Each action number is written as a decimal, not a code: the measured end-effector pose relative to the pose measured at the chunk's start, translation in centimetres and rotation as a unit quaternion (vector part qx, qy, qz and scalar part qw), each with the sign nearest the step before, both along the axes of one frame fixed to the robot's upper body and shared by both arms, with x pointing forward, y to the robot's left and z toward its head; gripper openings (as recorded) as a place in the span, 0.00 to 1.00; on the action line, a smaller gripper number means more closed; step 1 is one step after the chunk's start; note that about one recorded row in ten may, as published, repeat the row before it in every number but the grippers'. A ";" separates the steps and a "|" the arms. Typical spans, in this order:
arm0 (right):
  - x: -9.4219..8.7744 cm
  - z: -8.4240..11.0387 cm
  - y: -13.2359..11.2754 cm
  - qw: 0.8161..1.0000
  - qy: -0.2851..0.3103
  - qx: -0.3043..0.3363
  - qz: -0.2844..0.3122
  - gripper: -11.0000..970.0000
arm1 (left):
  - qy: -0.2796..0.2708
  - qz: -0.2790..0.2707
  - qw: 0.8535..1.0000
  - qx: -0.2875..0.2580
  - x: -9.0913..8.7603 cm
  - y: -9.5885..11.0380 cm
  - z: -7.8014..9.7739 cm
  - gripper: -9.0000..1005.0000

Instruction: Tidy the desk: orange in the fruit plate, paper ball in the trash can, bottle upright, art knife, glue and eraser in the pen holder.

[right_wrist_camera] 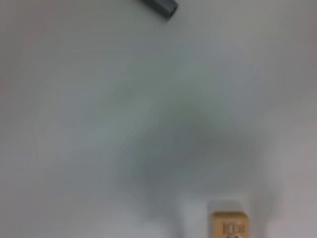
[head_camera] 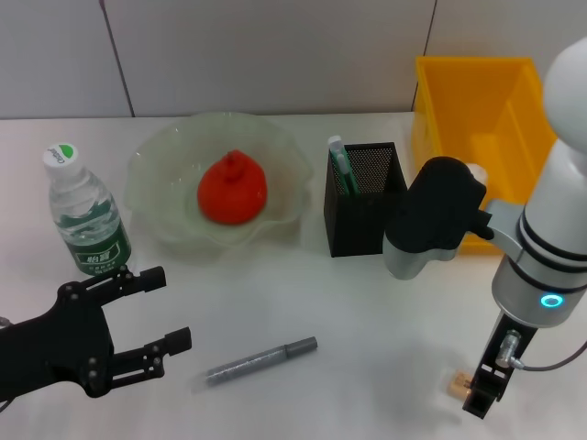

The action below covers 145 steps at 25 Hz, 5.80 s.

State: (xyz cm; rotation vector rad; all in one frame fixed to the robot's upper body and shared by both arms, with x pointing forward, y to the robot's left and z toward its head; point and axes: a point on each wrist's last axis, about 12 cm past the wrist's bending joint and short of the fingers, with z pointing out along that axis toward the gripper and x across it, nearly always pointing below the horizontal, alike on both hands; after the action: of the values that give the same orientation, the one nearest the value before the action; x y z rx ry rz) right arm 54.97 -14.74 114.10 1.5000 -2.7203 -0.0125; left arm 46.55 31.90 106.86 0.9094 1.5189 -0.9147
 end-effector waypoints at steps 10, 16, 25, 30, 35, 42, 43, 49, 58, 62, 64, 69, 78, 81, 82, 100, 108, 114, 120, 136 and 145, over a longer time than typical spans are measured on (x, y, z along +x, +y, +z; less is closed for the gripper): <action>0.1 -0.6 0.6 1.000 -0.006 -0.006 0.009 0.66 | 0.007 0.001 1.000 -0.003 -0.3 0.0 -0.3 0.80; -0.2 -0.9 1.1 1.000 -0.008 -0.016 0.024 0.63 | 0.008 0.006 1.000 -0.002 -0.3 0.1 -0.3 0.80; -0.2 -1.1 1.5 0.999 -0.016 -0.024 0.026 0.36 | 0.010 0.012 1.000 -0.003 -0.6 0.3 -0.5 0.80; -0.1 -1.5 1.4 0.999 -0.010 -0.029 0.019 0.33 | 0.004 0.013 1.000 -0.002 -0.7 0.3 -0.5 0.80; -0.3 -1.4 1.6 0.999 -0.013 -0.027 0.023 0.32 | 0.004 0.013 1.000 -0.003 -0.7 0.3 -0.5 0.80; -0.3 -0.2 1.7 0.999 -0.032 -0.020 0.026 0.30 | 0.005 0.013 1.000 -0.002 -0.7 0.3 -0.5 0.80; -0.2 0.4 1.5 0.999 -0.041 -0.019 0.023 0.29 | 0.005 0.014 1.000 -0.002 -0.7 0.3 -0.6 0.80; 1.0 6.3 0.1 0.985 -0.170 0.003 -0.005 0.27 | 0.005 0.015 1.000 -0.002 -0.8 0.3 -0.6 0.80; 3.1 9.2 0.7 0.943 -0.323 0.085 0.006 0.27 | 0.003 0.012 1.000 -0.005 -0.8 0.1 -0.7 0.80; 4.5 7.8 0.9 0.940 -0.330 0.092 0.003 0.27 | 0.006 0.013 1.000 -0.008 -0.9 0.0 -0.8 0.80; 4.9 7.2 1.2 0.936 -0.339 0.097 0.008 0.27 | 0.007 0.014 1.000 -0.007 -0.9 0.1 -0.9 0.80; 5.4 5.9 1.8 0.928 -0.351 0.121 0.022 0.27 | 0.008 0.017 1.000 -0.006 -0.9 0.1 -1.0 0.80; 6.0 4.6 2.2 0.934 -0.331 0.134 0.021 0.38 | 0.008 0.017 1.000 -0.007 -0.9 0.0 -1.0 0.80; 6.0 5.0 2.1 0.932 -0.336 0.138 0.018 0.48 | 0.008 0.018 1.000 -0.007 -0.9 0.0 -0.9 0.80; 5.9 5.2 2.0 0.930 -0.338 0.141 0.017 0.50 | 0.007 0.018 1.000 -0.006 -0.8 0.1 -0.9 0.80; 0.4 8.8 -0.6 0.957 -0.205 0.199 0.046 0.73 | 0.005 0.012 1.000 0.009 -0.3 0.6 -0.2 0.80; -0.1 8.0 2.5 0.959 -0.107 0.196 0.172 0.73 | 0.009 0.016 1.000 0.008 -0.3 0.8 -0.2 0.80; 1.4 6.1 5.8 0.937 -0.055 0.233 0.252 0.73 | 0.020 0.022 0.999 0.012 -1.1 1.7 -0.4 0.80; 2.2 4.2 8.0 0.916 -0.040 0.257 0.306 0.73 | 0.030 0.031 0.999 0.015 -1.8 2.4 -0.6 0.80; 1.8 -1.6 10.4 0.881 -0.108 0.300 0.350 0.69 | 0.050 0.048 0.997 0.018 -3.3 3.7 -1.0 0.80; 1.9 -3.3 10.0 0.880 -0.104 0.316 0.338 0.66 | 0.057 0.045 0.997 0.014 -3.3 3.4 -1.1 0.80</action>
State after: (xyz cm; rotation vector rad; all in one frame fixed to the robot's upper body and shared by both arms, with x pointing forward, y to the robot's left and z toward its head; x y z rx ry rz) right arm 56.83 -4.76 110.77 2.6878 -2.2476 -0.8291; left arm 43.24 35.28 105.72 0.8124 1.6599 -0.8941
